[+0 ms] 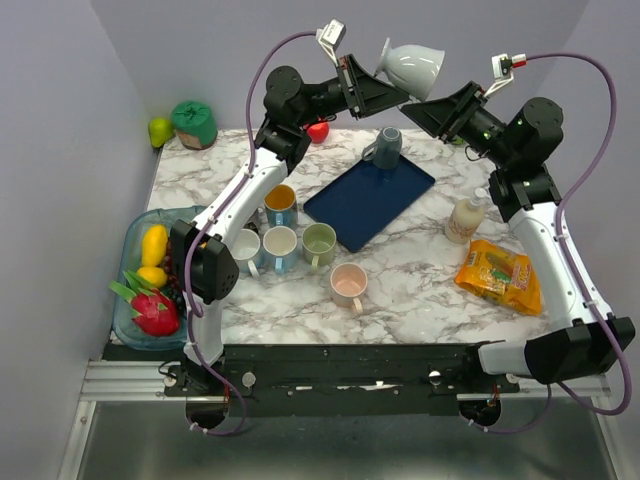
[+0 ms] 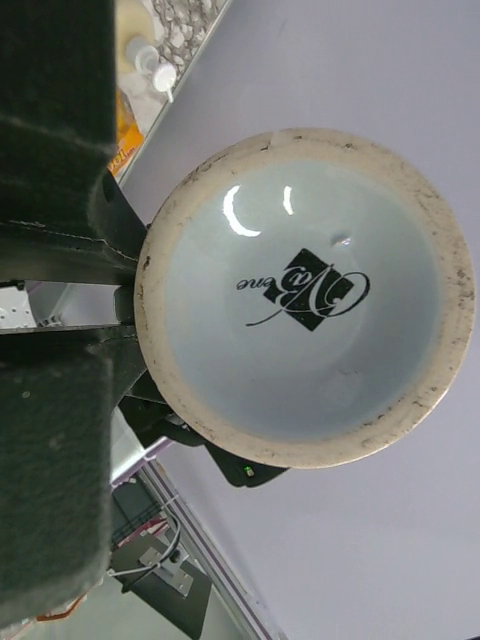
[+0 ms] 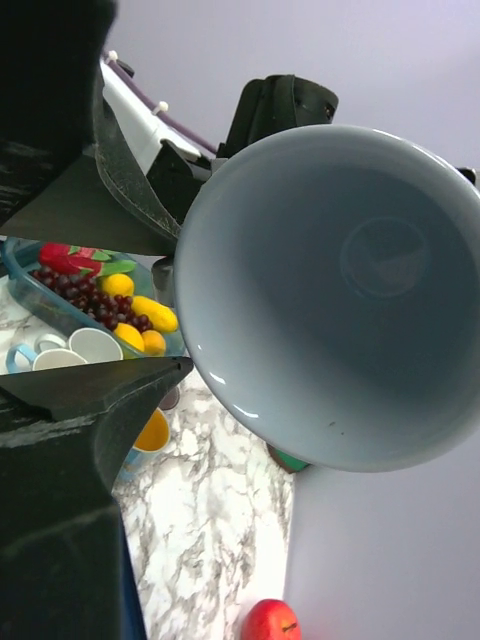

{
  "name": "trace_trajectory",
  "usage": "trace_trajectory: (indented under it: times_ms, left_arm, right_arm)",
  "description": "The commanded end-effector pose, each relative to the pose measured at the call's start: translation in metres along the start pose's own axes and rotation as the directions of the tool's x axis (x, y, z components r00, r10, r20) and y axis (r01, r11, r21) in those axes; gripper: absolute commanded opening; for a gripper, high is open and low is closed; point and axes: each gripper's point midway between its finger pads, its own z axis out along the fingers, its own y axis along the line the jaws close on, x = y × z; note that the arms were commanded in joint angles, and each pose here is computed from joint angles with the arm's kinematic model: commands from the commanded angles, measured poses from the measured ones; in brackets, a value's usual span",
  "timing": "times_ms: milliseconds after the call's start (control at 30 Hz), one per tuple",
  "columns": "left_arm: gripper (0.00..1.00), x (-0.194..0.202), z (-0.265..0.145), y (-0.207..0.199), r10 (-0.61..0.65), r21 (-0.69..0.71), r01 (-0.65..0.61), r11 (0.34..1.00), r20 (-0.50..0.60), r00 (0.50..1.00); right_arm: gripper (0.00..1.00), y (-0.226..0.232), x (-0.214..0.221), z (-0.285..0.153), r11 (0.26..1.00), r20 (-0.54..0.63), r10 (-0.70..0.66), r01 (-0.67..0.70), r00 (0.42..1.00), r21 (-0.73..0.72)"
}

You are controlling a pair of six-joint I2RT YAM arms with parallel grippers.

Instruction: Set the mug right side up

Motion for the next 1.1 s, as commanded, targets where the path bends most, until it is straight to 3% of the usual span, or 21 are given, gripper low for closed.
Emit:
trace_trajectory:
  times_ms: [0,267,667,800,833,867,1067]
  left_arm:
    - [0.00,-0.003,-0.002,-0.050,0.074,0.137,-0.074,0.988,0.006,0.997]
    - [0.00,0.010,0.002,-0.043,0.060,0.134,-0.058,0.989,-0.017,0.998]
    - [0.00,0.034,0.010,-0.036,0.024,0.153,-0.020,0.988,-0.025,0.999]
    - [0.00,0.040,0.012,-0.034,0.025,0.158,-0.019,0.987,-0.035,0.999]
    - [0.00,0.042,0.013,-0.034,0.024,0.157,-0.018,0.987,-0.036,0.999]
    - [0.00,0.044,0.013,-0.032,0.021,0.154,-0.015,0.988,-0.040,0.999]
    - [0.00,0.045,0.013,-0.025,0.040,0.126,-0.034,0.991,-0.048,0.998]
  right_arm:
    - [0.49,0.019,-0.014,0.003,0.996,0.017,-0.006,0.008,1.000,-0.094]
    - [0.46,0.025,-0.016,0.007,0.986,0.027,0.050,-0.045,0.998,-0.159]
    - [0.37,0.028,-0.039,-0.001,0.989,0.195,0.059,-0.030,0.979,-0.146]
    - [0.19,0.028,-0.042,-0.003,0.988,0.223,0.075,-0.042,0.972,-0.149]
    - [0.06,0.028,-0.042,-0.003,0.988,0.226,0.072,-0.039,0.971,-0.147]
    - [0.01,0.028,-0.043,-0.003,0.989,0.228,0.069,-0.037,0.971,-0.145]
    - [0.01,0.022,-0.038,-0.006,0.994,0.220,0.039,-0.016,0.975,-0.104]
